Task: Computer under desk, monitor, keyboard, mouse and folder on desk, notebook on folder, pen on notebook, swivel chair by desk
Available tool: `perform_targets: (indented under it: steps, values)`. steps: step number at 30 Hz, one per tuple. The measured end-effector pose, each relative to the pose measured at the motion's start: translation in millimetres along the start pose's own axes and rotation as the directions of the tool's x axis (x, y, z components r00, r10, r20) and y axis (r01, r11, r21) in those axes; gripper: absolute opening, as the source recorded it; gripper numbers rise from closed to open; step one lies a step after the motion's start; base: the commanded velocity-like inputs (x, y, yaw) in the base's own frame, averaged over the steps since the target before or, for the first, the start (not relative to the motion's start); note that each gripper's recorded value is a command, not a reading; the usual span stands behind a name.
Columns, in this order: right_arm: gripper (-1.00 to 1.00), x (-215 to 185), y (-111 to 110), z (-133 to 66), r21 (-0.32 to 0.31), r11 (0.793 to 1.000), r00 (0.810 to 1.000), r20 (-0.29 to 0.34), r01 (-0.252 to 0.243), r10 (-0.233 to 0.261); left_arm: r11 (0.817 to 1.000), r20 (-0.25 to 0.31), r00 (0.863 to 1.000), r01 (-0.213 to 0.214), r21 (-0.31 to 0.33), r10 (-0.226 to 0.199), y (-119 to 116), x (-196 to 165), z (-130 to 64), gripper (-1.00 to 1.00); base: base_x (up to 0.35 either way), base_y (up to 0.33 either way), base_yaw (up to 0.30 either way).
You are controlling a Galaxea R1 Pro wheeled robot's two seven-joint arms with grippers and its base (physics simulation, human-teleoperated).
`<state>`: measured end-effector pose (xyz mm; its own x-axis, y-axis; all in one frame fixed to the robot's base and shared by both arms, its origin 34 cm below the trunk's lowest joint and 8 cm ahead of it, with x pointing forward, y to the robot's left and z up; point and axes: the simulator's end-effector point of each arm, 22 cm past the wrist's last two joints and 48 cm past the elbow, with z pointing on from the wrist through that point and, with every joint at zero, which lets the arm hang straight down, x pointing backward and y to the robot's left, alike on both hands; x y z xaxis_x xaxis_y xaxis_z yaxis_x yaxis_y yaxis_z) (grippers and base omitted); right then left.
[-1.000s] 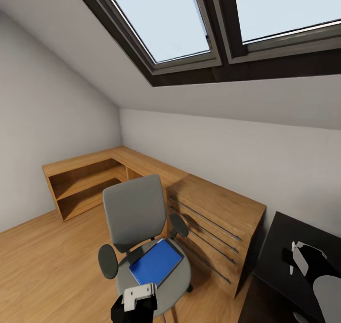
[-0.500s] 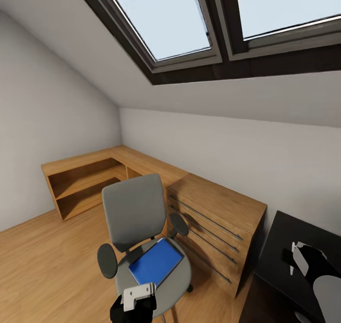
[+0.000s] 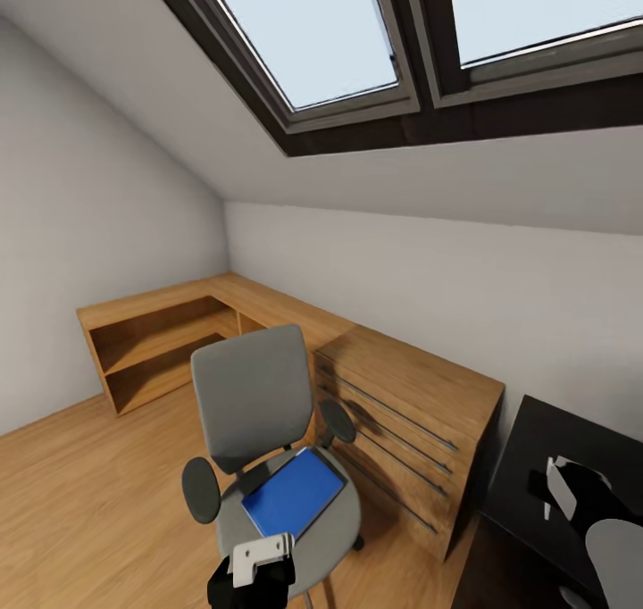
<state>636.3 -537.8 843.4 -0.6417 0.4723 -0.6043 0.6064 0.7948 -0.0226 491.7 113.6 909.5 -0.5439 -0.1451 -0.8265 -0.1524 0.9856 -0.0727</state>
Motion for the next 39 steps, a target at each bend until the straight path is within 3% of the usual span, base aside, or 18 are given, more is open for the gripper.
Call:
perform_targets:
  steps: [7, 26, 35, 36, 39]
  values:
    - [-1.0, 11.1, 3.7, 6.2, 0.044, 0.999, 1.0, -0.007, 0.008, -0.008, 1.0, 0.0, 1.0, 0.0, 0.0, 0.0, 0.0, 5.5, 5.6, 1.0, 0.0, 0.0, 0.0]
    - [-1.0, 23.6, 9.1, 25.9, 0.045, 0.999, 1.0, -0.006, 0.01, -0.01, 1.0, 0.001, 1.0, 0.0, 0.001, 0.0, 1.2, 22.3, 21.4, 1.0, 0.0, 0.0, 0.0]
    - [-1.0, 22.8, 8.6, 25.9, 0.046, 0.999, 1.0, -0.003, 0.01, -0.01, 1.0, 0.001, 1.0, 0.001, 0.002, -0.001, 1.1, 22.2, 21.7, 1.0, 0.0, 0.0, 0.0]
    - [1.0, 22.6, 8.5, 25.8, 0.047, 0.999, 1.0, -0.002, 0.01, -0.009, 1.0, 0.001, 1.0, 0.001, 0.002, -0.001, 1.1, 22.0, 21.8, 1.0, 0.0, 0.0, 0.0]
    - [1.0, 21.6, 8.0, 25.7, 0.047, 0.999, 1.0, 0.001, 0.008, -0.008, 1.0, 0.002, 1.0, 0.001, 0.001, -0.001, 1.8, 21.6, 22.0, 1.0, 0.0, 0.0, 0.0]
